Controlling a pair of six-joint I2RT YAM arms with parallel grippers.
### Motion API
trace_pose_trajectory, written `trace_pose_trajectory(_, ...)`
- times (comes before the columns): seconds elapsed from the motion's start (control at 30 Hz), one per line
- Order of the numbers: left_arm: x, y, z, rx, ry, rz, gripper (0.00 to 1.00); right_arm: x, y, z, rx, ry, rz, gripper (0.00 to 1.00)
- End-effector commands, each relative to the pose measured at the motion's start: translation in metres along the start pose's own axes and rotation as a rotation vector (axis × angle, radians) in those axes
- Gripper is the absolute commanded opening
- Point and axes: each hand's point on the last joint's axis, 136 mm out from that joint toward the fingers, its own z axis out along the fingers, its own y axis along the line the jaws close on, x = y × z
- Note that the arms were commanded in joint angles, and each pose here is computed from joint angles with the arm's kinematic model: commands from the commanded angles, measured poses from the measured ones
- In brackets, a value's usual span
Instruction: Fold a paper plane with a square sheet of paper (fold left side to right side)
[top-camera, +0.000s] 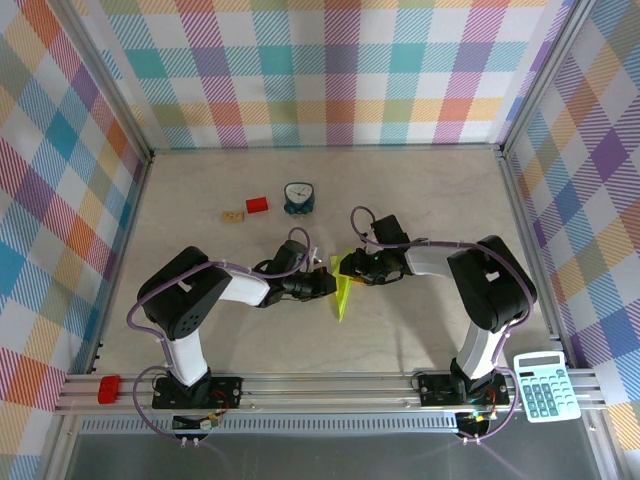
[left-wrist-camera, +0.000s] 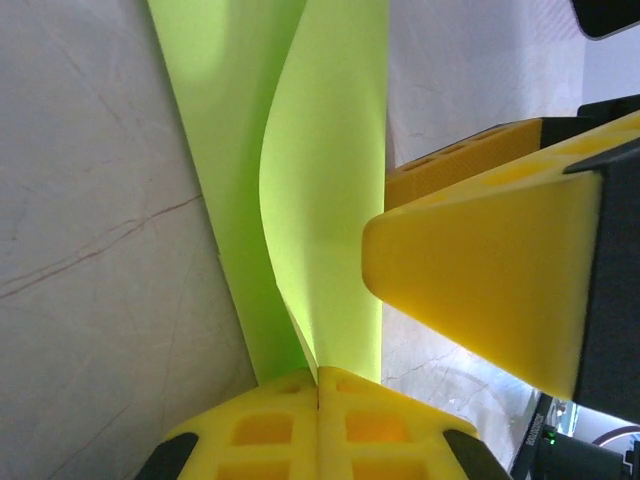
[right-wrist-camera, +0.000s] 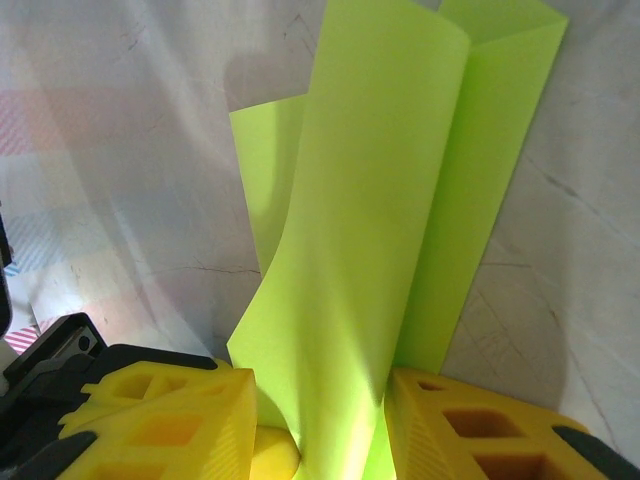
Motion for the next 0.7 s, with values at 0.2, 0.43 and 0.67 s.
trace_pose_trajectory(0.2,0.000,0.018,0.006,-0.070,0.015,0.001,0.01,0.019,-0.026,0.009,0.097,0.056,0.033,0.39)
trace_pose_trajectory(0.43,0.005,0.029,0.007,-0.147,0.035,0.012,0.00,0.016,-0.020,0.004,0.084,0.040,0.021,0.39)
trace_pose_trajectory(0.67,0.010,0.039,0.008,-0.200,0.052,-0.002,0.00,0.012,-0.013,-0.001,0.067,0.014,0.017,0.39)
